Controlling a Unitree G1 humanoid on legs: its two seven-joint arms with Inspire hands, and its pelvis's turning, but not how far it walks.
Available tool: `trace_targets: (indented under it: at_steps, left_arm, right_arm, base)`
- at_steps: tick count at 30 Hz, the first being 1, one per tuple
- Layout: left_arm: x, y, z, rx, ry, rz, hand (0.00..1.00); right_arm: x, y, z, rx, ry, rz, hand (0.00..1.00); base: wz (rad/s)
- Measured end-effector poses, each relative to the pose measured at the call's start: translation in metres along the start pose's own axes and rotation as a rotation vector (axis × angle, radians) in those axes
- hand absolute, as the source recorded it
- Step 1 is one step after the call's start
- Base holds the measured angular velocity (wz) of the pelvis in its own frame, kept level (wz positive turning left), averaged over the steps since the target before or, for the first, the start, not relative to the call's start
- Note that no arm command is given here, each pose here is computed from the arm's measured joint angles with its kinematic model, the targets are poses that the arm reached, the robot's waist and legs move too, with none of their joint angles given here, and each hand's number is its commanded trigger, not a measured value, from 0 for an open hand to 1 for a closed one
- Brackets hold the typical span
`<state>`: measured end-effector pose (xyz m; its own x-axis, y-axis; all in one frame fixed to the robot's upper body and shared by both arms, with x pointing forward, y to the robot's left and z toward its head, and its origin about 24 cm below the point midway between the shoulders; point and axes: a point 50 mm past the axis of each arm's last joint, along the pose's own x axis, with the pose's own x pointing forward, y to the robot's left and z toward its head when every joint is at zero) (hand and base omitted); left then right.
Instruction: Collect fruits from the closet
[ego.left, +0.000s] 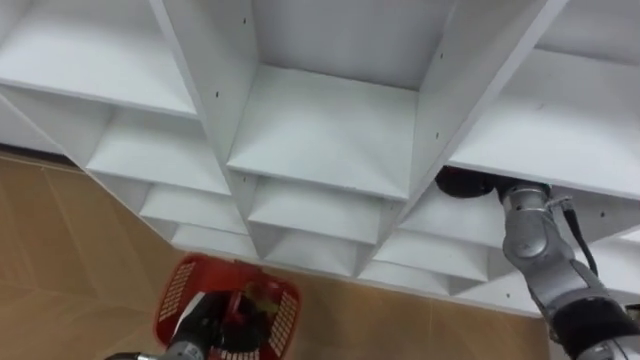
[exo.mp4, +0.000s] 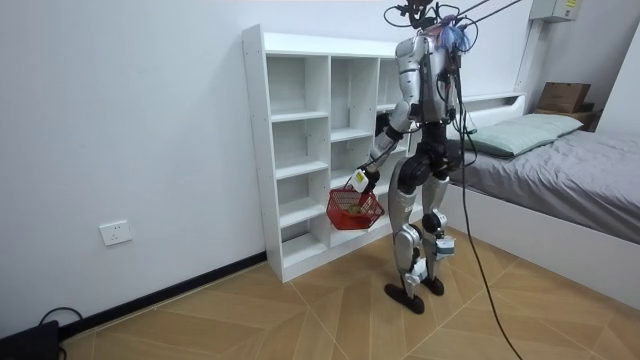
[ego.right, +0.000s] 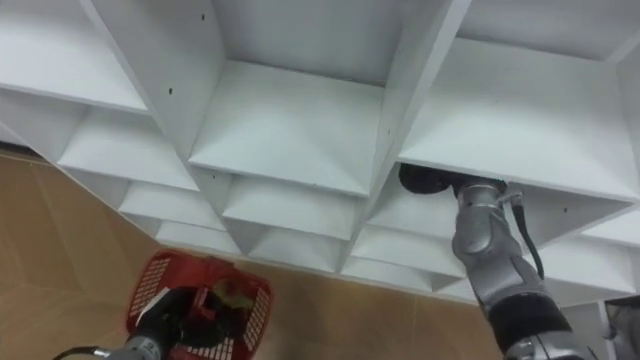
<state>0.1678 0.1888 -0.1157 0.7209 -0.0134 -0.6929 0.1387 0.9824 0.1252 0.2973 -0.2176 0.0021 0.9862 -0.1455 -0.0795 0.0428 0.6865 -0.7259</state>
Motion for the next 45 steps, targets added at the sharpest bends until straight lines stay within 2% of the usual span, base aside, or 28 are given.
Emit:
trace_targets:
  at_steps: [12, 22, 30, 45]
  left_arm:
    - [-0.003, -0.022, -0.001, -0.029, -0.011, -0.039, 1.0]
    - [-0.002, -0.034, 0.001, -0.075, -0.016, -0.068, 1.0]
    - [0.0, -0.032, 0.009, -0.078, -0.045, -0.067, 1.0]
    - [0.0, -0.028, 0.012, -0.094, -0.054, -0.049, 1.0]
  right_arm:
    - [-0.048, 0.036, -0.003, 0.095, 0.006, 0.139, 1.0]
    - [-0.054, 0.047, -0.002, 0.099, 0.026, 0.196, 1.0]
    - [-0.055, 0.049, 0.003, 0.112, 0.009, 0.2, 1.0]
    - [-0.082, 0.062, -0.003, 0.201, 0.039, 0.335, 1.0]
  base:
    - [-0.05]
    - [-0.06]
    - [-0.06]
    - [-0.07]
